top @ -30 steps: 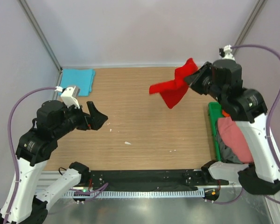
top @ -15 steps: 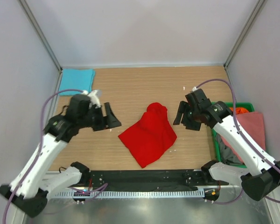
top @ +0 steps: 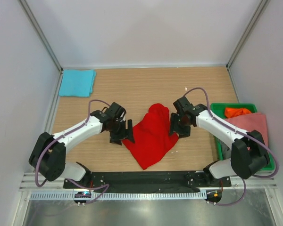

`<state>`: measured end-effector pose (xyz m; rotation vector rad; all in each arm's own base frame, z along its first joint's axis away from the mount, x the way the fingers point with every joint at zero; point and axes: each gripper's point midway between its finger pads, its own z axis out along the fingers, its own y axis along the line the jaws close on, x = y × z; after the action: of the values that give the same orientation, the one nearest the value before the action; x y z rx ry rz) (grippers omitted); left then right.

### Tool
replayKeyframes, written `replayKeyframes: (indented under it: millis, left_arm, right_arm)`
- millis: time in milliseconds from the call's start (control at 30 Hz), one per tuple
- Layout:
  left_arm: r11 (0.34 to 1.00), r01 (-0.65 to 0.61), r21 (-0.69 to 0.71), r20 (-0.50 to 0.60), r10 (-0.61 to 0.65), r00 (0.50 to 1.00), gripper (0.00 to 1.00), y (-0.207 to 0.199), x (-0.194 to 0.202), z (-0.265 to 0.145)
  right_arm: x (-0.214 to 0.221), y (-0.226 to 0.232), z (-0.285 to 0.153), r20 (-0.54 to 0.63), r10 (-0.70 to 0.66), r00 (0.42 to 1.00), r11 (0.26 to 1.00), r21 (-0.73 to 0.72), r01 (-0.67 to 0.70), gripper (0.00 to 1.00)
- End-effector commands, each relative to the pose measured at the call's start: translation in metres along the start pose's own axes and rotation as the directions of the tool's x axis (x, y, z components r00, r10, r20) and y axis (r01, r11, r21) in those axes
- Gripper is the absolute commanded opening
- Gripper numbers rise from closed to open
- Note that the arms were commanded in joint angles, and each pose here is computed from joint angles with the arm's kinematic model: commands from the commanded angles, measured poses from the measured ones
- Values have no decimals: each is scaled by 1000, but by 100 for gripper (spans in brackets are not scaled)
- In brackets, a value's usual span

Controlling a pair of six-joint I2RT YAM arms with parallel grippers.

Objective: Fold and stack the t-shirts
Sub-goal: Flatten the tshirt out

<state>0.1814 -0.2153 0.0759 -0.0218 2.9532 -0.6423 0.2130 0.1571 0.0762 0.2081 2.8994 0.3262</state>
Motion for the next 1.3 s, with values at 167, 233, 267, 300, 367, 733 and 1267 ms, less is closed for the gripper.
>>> replayKeyframes:
  millis: [167,233,267,300,367,733,1267]
  left_arm:
    - [999,33,-7,42,-33,999,72,6,-12,37]
    - [1000,30,5,37,-30,999,68,4,-15,44]
    - [999,39,-8,4,-39,999,66,7,-12,54]
    - [999,38,-6,-2,-38,999,63,6,-14,58]
    - [999,40,-23,-12,-41,999,54,8,-15,63]
    - [996,-21,-91,363,52,930,52,0,-54,-65]
    - [982,150,-115,743,-15,669,68,44,-47,-212]
  right_arm:
    - [-20,43,18,74,-83,994,959,-265,100,61]
    - [-19,55,18,64,-104,993,938,-325,119,62]
    - [-21,58,21,68,-110,992,934,-334,126,62]
    - [-22,58,23,70,-120,990,932,-336,137,61]
    - [-24,60,30,55,-122,991,933,-334,134,47]
    - [-109,-19,-77,393,-114,912,970,241,17,1]
    - [49,289,-149,263,-436,861,455,-761,463,68]
